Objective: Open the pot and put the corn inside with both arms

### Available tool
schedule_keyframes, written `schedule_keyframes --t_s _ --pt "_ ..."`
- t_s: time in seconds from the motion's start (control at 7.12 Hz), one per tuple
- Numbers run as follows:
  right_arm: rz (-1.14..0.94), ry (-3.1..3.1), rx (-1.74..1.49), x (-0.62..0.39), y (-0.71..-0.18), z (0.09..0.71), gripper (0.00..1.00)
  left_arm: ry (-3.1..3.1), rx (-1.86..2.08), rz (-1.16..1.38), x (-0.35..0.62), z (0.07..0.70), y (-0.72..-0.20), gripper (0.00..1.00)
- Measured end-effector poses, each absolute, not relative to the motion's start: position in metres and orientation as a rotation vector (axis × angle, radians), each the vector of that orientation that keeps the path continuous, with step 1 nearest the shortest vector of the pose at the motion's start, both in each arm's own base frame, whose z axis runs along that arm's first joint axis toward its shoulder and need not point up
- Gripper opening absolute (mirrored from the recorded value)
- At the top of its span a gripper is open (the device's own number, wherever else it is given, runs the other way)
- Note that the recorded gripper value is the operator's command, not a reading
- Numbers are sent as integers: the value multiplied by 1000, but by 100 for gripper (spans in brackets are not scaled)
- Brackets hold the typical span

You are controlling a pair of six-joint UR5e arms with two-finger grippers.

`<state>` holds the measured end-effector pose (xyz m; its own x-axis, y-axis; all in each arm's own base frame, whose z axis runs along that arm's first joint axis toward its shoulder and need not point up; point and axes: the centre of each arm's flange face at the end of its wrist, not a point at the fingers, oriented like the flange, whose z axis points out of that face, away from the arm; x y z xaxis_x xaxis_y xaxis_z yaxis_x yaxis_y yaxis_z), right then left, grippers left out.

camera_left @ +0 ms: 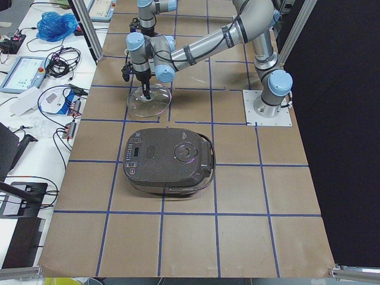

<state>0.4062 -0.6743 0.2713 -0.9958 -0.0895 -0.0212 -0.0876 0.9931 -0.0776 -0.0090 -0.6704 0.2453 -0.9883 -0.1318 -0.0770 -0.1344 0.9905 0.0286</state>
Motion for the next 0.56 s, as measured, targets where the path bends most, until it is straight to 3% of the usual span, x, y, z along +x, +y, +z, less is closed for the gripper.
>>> schedule_keyframes --t_s 0.14,0.28,0.56 --pt "-135 3109 -140 402 -667 299 99 3065 -212 52 -9 231 -674 26" --pt "-125 3114 -136 389 -653 341 97 3078 -216 53 -10 223 -676 94" --pt "-80 3129 -83 331 -626 416 98 3097 -217 36 -12 224 -677 100"
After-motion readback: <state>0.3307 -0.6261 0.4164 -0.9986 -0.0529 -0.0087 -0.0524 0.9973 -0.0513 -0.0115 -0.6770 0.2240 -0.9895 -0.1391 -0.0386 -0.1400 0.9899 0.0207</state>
